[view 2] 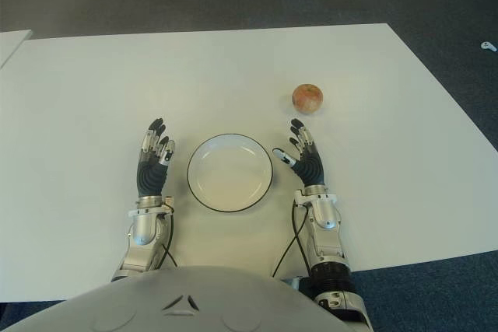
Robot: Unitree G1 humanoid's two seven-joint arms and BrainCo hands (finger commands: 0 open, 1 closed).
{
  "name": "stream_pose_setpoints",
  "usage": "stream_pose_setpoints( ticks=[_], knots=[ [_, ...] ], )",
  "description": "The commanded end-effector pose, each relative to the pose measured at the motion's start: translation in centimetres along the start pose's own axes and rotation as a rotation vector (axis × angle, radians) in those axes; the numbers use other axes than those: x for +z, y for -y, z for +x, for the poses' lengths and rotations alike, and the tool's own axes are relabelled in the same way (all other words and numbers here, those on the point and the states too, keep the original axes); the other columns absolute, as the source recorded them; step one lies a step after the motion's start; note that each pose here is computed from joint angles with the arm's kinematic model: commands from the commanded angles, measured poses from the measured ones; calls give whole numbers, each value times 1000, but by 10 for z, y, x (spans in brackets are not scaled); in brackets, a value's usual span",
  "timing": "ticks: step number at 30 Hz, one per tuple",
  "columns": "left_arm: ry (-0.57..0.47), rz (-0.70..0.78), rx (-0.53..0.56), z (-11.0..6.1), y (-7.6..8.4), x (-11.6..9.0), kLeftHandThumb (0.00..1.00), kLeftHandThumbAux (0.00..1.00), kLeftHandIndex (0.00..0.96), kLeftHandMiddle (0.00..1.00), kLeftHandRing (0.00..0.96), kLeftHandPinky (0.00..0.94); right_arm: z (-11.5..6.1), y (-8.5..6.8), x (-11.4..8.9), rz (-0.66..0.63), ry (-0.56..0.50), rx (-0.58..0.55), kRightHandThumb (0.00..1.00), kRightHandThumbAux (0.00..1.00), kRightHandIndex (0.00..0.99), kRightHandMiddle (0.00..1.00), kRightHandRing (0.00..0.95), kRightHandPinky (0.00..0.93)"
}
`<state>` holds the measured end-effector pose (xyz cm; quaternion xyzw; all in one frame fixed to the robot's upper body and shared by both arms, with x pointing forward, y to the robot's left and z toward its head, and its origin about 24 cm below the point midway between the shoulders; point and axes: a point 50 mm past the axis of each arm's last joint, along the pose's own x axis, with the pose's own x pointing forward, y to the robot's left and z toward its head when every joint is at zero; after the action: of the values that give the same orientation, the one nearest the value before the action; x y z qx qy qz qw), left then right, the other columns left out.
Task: Put the apples into the plate.
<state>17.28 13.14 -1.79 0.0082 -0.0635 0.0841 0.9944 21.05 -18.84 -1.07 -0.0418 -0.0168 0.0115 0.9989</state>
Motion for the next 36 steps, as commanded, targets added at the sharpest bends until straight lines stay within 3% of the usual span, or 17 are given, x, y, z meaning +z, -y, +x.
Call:
stream_pose_setpoints(
  ticks=[1, 22, 26, 30, 36],
  knots=[
    [-175, 35, 7, -36, -1, -25, 20, 495, 43, 31, 0, 0, -9, -3, -15, 3, -95, 9, 127, 635, 0, 0, 0, 0],
    [-165, 35, 39, -31, -3, -28, 52, 506, 49, 21, 0, 0, 4, -10, -6, -38, -48, 30, 114, 628, 0, 0, 0, 0],
    [-160, 53, 44, -30, -7, -29, 48, 512, 37, 7, 0, 0, 13, 9, 31, -158, 143, 21, 176, 616, 0, 0, 0, 4],
    [-180, 76, 46, -30, -10, -32, 59, 535, 29, 1, 0, 0, 26, 30, 78, -475, 411, 1, 252, 596, 0, 0, 0, 19],
    [-187, 69, 45, -29, -7, -33, 83, 559, 23, 0, 0, 0, 43, 46, 104, -830, 584, -37, 306, 590, 2, 0, 1, 20]
  ],
)
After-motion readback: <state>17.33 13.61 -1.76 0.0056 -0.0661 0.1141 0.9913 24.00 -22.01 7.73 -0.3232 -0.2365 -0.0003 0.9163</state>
